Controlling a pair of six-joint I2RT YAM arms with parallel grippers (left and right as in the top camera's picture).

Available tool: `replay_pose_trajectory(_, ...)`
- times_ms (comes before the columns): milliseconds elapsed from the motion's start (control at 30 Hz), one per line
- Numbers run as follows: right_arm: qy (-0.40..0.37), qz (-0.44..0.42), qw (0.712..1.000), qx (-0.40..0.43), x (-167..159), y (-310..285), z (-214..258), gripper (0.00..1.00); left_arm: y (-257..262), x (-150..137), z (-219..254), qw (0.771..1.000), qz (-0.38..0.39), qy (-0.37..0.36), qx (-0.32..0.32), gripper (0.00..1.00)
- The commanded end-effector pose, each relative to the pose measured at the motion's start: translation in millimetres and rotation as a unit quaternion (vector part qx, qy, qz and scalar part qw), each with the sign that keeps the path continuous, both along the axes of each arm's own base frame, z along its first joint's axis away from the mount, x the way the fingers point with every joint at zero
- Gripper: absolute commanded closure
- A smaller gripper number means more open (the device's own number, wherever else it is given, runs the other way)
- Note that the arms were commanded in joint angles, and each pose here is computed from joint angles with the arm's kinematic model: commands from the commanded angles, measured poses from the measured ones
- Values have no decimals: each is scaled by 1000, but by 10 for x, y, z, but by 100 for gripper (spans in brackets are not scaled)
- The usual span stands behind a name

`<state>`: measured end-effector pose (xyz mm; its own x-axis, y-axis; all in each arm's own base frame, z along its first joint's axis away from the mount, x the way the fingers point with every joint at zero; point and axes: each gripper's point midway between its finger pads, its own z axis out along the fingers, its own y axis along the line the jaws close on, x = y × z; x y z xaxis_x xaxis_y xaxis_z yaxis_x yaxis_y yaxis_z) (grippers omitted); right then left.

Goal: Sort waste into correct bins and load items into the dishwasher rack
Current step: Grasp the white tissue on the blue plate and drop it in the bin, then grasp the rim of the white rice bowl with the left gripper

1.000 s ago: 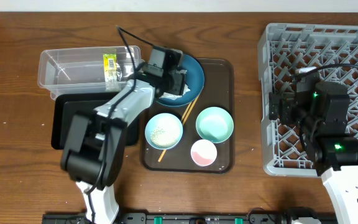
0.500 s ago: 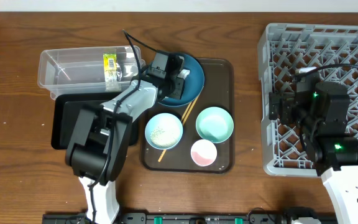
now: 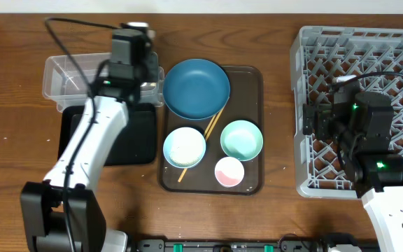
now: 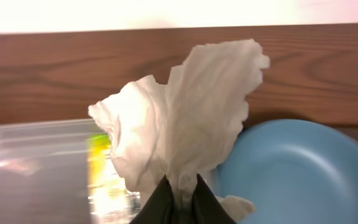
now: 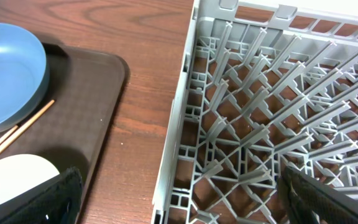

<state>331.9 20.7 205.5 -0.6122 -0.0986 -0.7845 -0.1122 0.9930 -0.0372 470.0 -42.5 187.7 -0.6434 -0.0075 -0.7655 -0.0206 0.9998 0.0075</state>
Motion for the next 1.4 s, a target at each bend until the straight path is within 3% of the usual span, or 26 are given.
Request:
replay_pose_trajectory(0,-13,-4,1000,8,22,-5,113,1,365,43,-82,999,47,6,12,87)
replay_pose_trajectory(167,-13,-4,1000,8,21,-5,112,1,671,106,-133,997,79,1,11,83)
replay_pose_trajectory(233,-13,-4,1000,8,21,-5,112,1,729,112,-141,996,85,1,11,67)
replay_pose_trajectory(300,-12,-4,1000,8,20,-5,110,1,747,108,-147,996,87,2,11,62)
replay_pose_trajectory(367,-13,-4,1000,8,21,-5,112,1,746,105,-148,996,87,3,11,51)
replay_pose_trajectory(567,-13,-4,1000,8,21,-5,112,1,428,-59,-226,998,28,43,-30,50)
replay_pose_trajectory(900,-13,-4,1000,8,22,-5,113,1,-672,-992,-536,971,-90,215,-59,50)
replay_pose_trajectory(1067,-13,-4,1000,8,21,-5,111,1,-1103,-1318,-773,952,-119,277,-51,50)
replay_pose_trajectory(1367,-12,-7,1000,12,20,-5,110,1,-1510,-1589,-1205,931,-107,345,-49,50)
